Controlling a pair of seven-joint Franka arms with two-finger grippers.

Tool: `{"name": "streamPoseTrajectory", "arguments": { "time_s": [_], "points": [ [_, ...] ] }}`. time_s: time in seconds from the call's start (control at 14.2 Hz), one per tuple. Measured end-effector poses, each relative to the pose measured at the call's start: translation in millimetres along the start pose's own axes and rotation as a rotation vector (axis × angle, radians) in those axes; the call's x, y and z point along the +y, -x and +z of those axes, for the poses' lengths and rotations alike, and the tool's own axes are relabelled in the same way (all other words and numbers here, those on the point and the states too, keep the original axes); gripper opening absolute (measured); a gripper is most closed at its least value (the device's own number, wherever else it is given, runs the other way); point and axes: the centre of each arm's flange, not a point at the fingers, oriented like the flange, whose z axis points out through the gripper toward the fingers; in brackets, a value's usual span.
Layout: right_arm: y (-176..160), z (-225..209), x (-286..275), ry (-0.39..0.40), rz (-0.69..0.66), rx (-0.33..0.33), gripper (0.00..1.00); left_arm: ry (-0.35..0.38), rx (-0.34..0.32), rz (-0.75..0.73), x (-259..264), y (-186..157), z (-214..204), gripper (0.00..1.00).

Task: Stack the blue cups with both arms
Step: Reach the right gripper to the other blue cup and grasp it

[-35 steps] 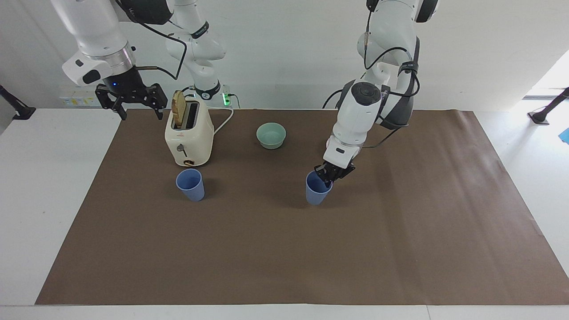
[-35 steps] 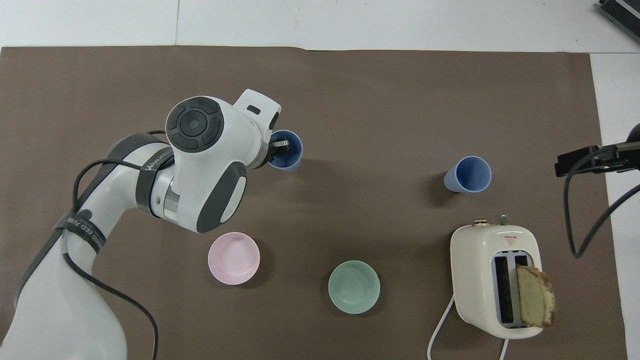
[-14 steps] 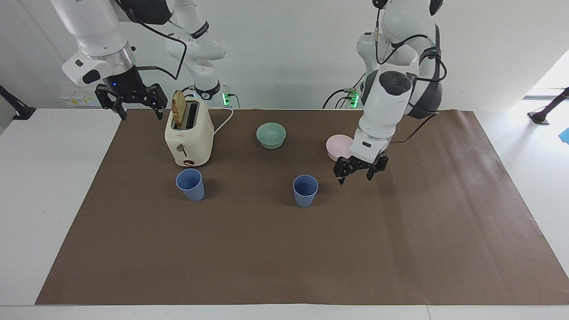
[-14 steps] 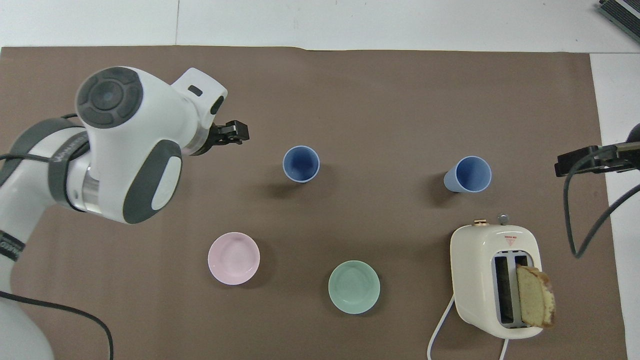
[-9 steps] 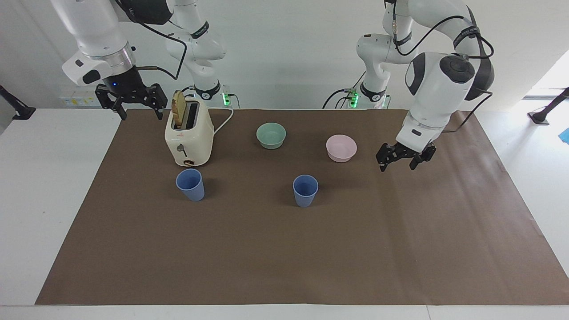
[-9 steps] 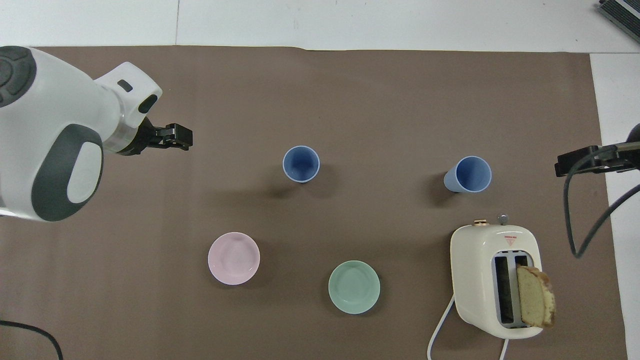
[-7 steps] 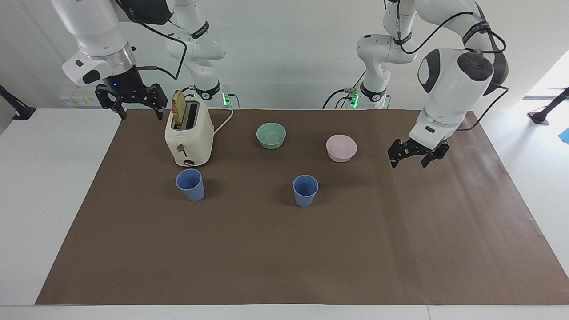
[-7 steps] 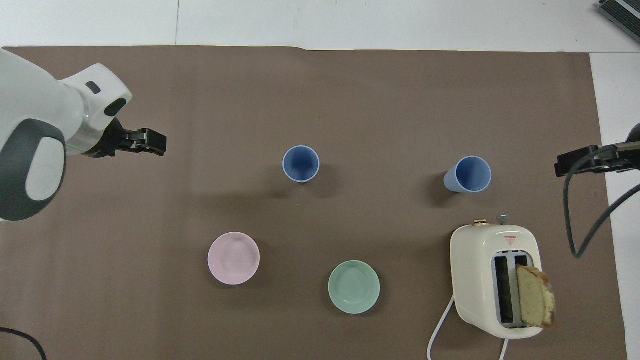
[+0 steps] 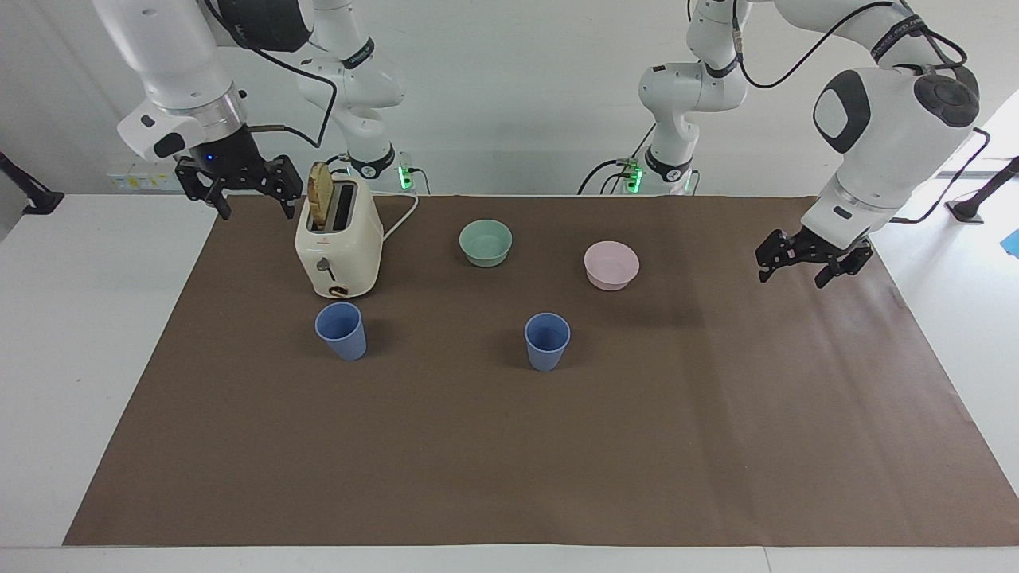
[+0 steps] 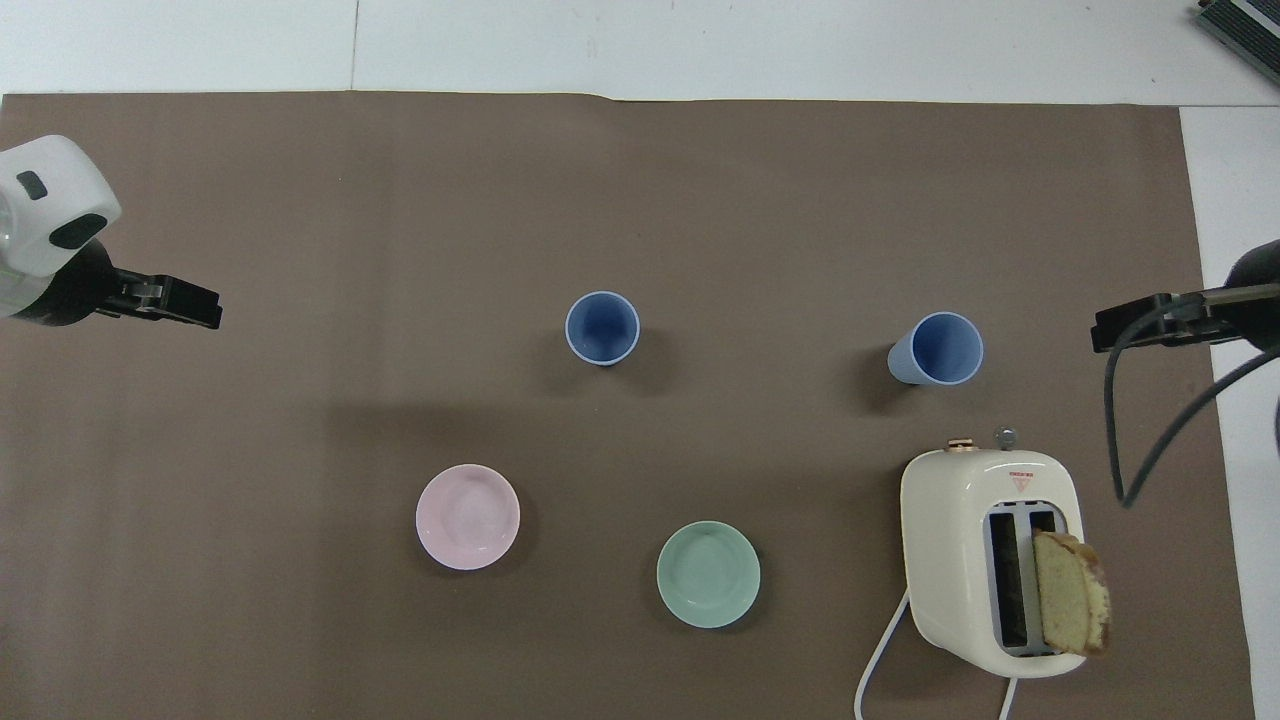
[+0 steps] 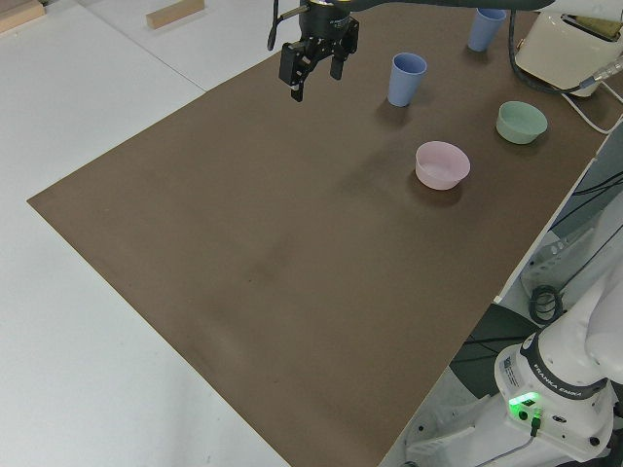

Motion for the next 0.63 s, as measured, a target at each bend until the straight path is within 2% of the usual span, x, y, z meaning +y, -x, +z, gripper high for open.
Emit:
{"name": "streamPoseTrajectory", "arguments": {
  "time_s": [0.35, 0.63],
  "points": [
    [-19, 94, 0, -0.006, -0.004, -0.013, 1.0, 0.001, 0.012, 0.024, 17, 27, -68, 1.0],
    [-39, 168, -4, -0.016, 0.009, -0.03, 1.0, -0.004, -0.006, 0.027, 20, 51, -104, 1.0]
  ]
}}
